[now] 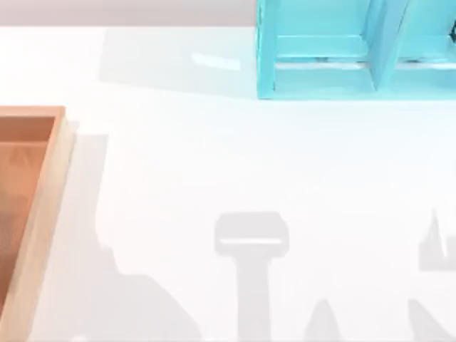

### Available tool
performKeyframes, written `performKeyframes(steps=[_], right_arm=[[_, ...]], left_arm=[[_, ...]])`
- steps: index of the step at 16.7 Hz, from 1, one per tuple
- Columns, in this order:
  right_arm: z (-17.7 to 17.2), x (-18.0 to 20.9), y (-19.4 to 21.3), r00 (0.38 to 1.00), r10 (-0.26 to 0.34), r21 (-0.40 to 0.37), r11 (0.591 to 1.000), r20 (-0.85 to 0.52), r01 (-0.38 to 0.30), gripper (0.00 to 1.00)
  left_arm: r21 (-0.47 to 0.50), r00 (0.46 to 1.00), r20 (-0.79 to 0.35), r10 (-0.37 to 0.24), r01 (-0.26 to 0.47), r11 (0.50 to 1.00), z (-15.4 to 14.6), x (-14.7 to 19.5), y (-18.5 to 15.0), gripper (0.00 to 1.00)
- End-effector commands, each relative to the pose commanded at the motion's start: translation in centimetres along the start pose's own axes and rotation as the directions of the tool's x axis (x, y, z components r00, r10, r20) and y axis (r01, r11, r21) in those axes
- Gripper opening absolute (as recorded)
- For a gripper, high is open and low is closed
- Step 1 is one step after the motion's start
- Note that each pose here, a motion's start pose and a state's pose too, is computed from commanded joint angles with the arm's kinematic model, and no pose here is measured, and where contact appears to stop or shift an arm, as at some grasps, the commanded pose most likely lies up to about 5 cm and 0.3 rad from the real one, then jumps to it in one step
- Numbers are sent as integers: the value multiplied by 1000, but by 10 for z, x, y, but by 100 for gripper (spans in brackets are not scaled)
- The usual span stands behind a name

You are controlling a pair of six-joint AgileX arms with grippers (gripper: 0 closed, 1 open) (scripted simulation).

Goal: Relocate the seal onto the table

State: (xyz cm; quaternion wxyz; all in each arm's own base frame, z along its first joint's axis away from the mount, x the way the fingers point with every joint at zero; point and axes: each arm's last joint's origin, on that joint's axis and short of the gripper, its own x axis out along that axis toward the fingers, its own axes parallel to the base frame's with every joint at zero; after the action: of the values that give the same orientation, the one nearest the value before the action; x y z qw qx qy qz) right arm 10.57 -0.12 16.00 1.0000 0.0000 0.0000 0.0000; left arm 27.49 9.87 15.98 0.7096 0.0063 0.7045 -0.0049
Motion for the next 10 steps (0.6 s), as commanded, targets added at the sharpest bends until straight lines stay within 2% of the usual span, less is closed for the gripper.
performKeyframes(steps=[3,7,10], right_arm=[[0,0,0,1000,0,0,1000,0,0,100],[0,0,0,1000,0,0,1000,0,0,100],[0,0,0,1000,0,0,1000,0,0,100]], left_arm=[[0,1000,-6,-2,2,1000,-3,18,-1,100],[0,1000,-6,-2,2,1000,-4,19,-1,100],[0,1000,-6,-2,2,1000,-4,19,-1,77]])
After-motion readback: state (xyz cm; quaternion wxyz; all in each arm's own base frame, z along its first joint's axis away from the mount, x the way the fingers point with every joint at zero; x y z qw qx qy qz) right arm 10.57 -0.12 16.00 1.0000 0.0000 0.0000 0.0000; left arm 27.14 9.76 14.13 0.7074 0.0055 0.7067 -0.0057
